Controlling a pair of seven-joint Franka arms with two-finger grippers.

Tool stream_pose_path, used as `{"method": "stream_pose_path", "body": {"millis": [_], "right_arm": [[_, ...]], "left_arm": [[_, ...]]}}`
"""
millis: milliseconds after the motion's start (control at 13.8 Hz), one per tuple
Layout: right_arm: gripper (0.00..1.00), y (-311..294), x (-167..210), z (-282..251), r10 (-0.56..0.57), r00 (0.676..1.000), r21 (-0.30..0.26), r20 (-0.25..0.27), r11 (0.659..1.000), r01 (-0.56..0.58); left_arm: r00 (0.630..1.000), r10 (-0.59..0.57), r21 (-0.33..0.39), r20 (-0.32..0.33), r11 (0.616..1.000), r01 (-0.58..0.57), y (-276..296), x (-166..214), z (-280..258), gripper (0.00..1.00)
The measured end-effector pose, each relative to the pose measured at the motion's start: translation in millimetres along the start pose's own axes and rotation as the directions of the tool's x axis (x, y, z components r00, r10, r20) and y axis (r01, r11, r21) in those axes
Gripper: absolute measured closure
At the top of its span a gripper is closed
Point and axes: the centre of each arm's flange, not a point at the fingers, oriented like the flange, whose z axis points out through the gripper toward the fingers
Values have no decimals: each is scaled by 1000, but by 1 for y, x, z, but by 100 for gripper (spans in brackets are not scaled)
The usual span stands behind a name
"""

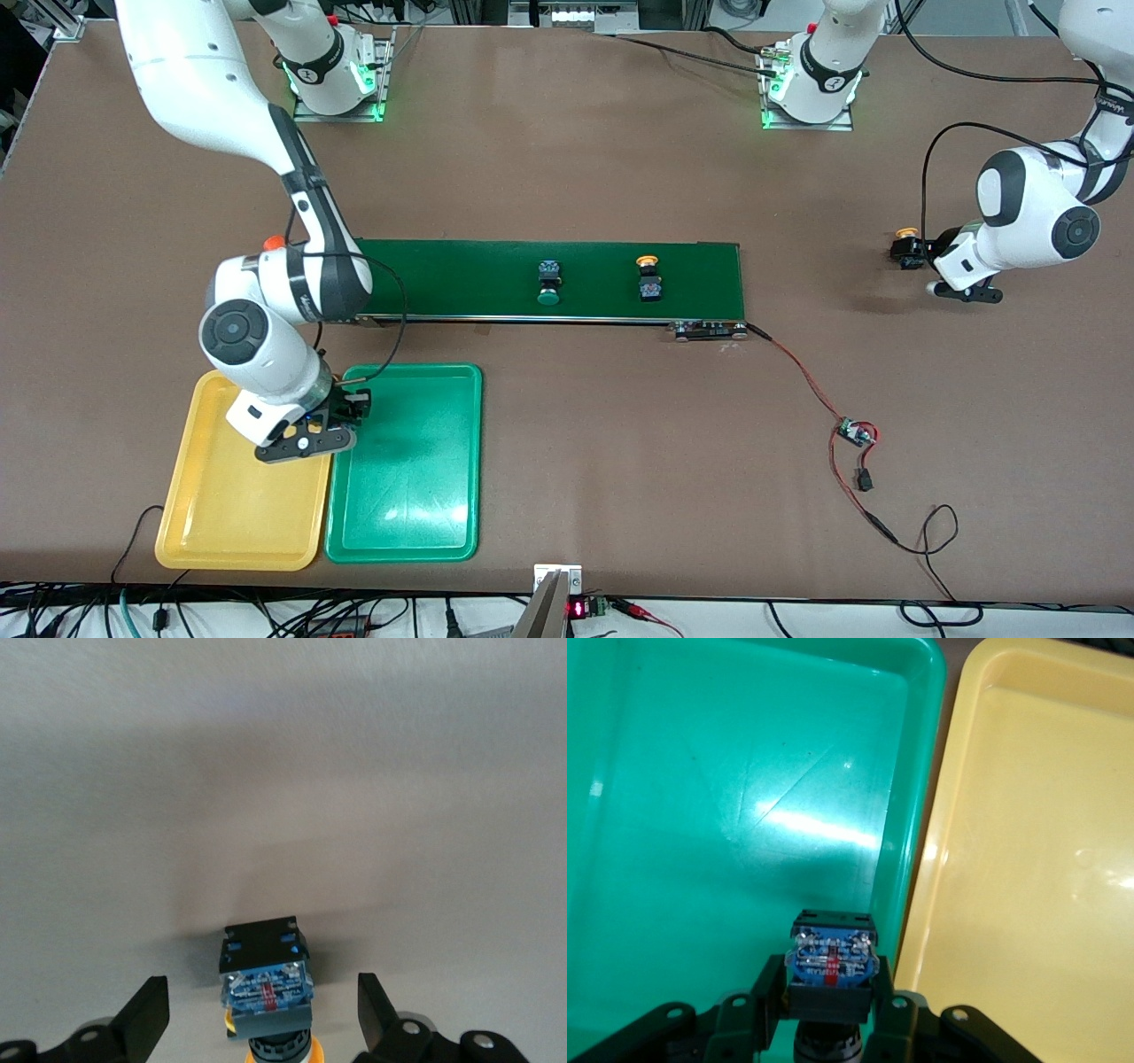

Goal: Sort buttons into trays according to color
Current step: 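Lower the held button into the green tray with the right gripper, then open the right gripper and lift while the left gripper carries its button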

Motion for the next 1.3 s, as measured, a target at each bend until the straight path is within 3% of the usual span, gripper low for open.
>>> {"method": "stream_pose_path", "body": {"millis": [362, 579, 868, 1230, 1302], "right_arm": [[57, -7, -1, 30, -10, 1000, 0, -11, 1000, 10], [57, -20, -2, 36, 17, 1000, 7, -20, 1000, -17], [55, -37, -3, 39, 35, 999, 14, -32, 999, -35], [3, -32, -5, 46, 66, 997, 33, -38, 997, -65], [0, -31, -5, 45, 67, 997, 34, -40, 997, -66]], "left_arm": [[1000, 25, 5, -4, 1000, -25, 0, 1, -3, 59], [995, 72, 63, -63, 996, -68, 15, 22, -38, 59], [972, 181, 179, -153, 972, -153, 83, 59, -103, 59], [954, 230, 228, -194, 956, -184, 256, 79, -110, 59], [956, 211, 230, -201, 959, -164, 291, 76, -106, 59]]}}
